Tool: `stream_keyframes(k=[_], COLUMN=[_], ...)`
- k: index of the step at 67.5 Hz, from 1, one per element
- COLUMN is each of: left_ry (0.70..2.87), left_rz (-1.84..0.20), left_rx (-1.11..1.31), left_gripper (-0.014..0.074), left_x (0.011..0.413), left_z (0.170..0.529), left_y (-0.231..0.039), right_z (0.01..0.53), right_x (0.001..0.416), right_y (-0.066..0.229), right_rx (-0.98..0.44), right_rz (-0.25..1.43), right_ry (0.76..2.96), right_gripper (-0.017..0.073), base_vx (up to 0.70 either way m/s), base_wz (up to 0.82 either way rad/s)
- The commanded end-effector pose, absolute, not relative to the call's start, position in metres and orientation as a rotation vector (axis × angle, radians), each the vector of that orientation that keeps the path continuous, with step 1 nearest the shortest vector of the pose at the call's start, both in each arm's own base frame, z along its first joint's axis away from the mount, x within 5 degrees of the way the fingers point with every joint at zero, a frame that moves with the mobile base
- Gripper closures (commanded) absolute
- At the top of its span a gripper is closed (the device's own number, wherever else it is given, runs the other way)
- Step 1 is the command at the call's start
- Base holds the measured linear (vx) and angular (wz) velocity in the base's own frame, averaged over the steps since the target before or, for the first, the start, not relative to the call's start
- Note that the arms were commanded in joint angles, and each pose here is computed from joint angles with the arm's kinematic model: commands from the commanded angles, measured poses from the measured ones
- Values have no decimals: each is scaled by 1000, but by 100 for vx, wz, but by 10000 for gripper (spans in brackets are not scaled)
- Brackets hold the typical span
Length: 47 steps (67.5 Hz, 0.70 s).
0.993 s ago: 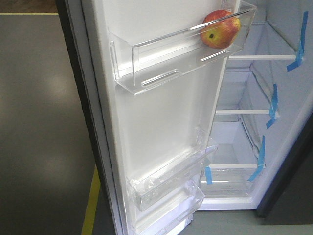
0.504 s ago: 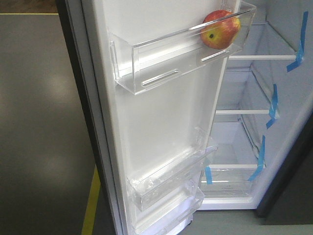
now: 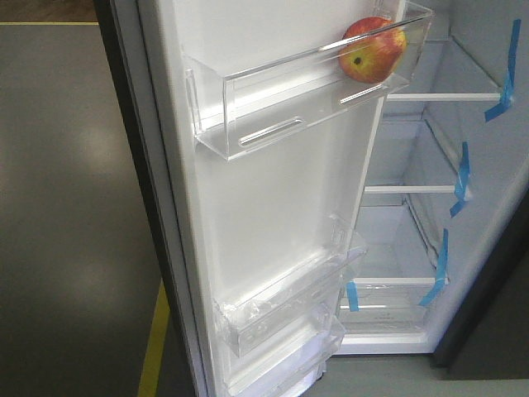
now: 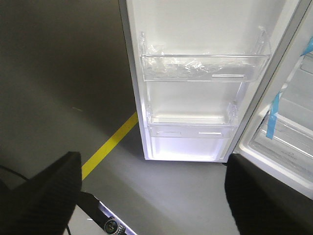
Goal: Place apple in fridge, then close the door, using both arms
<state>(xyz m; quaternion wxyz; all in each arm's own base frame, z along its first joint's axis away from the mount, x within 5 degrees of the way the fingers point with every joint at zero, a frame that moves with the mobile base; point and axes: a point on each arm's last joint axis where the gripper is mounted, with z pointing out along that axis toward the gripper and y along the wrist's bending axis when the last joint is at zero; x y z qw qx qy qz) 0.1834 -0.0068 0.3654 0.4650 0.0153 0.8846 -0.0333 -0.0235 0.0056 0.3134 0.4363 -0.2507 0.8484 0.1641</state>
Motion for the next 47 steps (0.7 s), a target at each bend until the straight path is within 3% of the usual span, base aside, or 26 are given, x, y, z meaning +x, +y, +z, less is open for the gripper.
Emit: stream_keyframes(k=[1, 22, 47], left_ry=[2138, 2305, 2318], left_rz=[-115, -198, -252], left_rx=[29, 159, 206], left_gripper=[599, 599, 599], left_x=[212, 285, 353], left_z=[376, 373, 370], left_y=[-8, -17, -22], right_z=[320, 320, 320], right_x=[-24, -24, -24], right_y=[7, 7, 7], right_rx=[-635, -635, -635], right_rz=[414, 414, 414], right_ry=[2104, 2104, 2104], right_gripper=[-22, -22, -22], base_vx=[0, 0, 0], base_wz=[0, 0, 0])
